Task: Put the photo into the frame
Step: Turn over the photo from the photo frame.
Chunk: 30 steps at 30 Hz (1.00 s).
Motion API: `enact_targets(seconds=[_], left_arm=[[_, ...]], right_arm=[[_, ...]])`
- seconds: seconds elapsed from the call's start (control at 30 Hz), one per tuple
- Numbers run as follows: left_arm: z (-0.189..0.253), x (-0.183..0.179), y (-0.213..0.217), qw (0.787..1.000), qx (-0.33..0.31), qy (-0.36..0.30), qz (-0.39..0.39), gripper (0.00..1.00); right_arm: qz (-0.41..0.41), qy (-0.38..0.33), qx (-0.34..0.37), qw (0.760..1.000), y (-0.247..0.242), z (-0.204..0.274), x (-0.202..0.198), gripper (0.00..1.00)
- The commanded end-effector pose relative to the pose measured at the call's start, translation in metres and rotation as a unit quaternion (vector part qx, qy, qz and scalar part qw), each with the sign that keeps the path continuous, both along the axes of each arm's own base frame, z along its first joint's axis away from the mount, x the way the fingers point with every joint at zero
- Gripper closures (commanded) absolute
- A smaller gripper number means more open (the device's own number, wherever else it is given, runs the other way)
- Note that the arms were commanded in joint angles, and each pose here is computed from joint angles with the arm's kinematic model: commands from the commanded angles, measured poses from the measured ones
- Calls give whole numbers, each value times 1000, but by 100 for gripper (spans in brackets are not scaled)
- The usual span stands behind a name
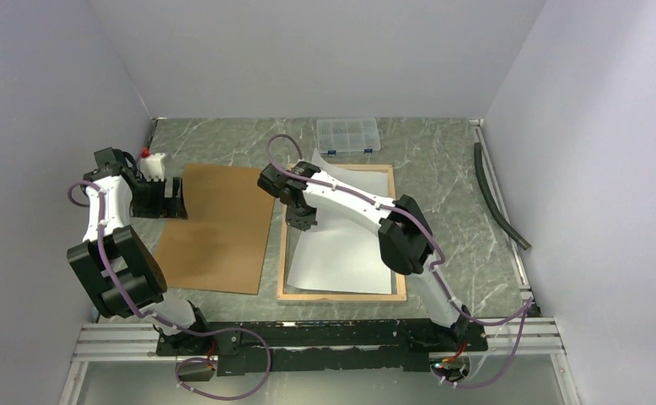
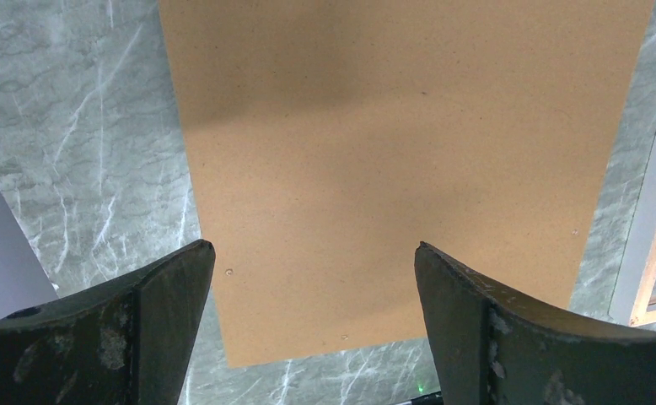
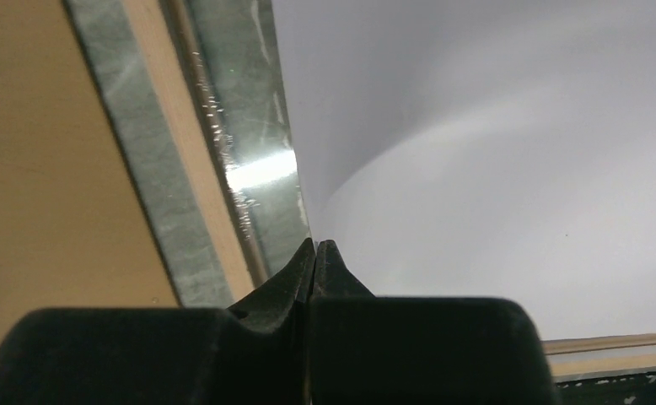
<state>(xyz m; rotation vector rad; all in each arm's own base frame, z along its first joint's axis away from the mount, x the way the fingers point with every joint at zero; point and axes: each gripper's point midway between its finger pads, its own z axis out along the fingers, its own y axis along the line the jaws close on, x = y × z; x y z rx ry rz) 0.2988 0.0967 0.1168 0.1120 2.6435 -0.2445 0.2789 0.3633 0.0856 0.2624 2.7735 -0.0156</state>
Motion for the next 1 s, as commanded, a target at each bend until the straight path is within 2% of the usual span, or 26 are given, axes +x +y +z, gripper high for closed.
enact_targets(seconds=[0.0, 0.43, 0.73, 0.87, 0.97], left_arm=[[-2, 4, -1, 1000, -2, -6, -8, 6], [-1, 4, -1, 1000, 2, -5, -7, 6], [-1, 3, 4, 1000, 16, -3, -9, 6], [0, 4, 5, 1000, 17, -3, -7, 6], [2, 5, 6, 1000, 18, -4, -6, 6]], right_arm=[[20, -18, -15, 1000, -17, 6, 2, 100], [27, -19, 1, 999, -8, 5, 5, 100], [68, -32, 33, 997, 1, 12, 5, 49], [82, -32, 39, 995, 0, 15, 1, 33], [94, -31, 40, 994, 1, 17, 0, 26]])
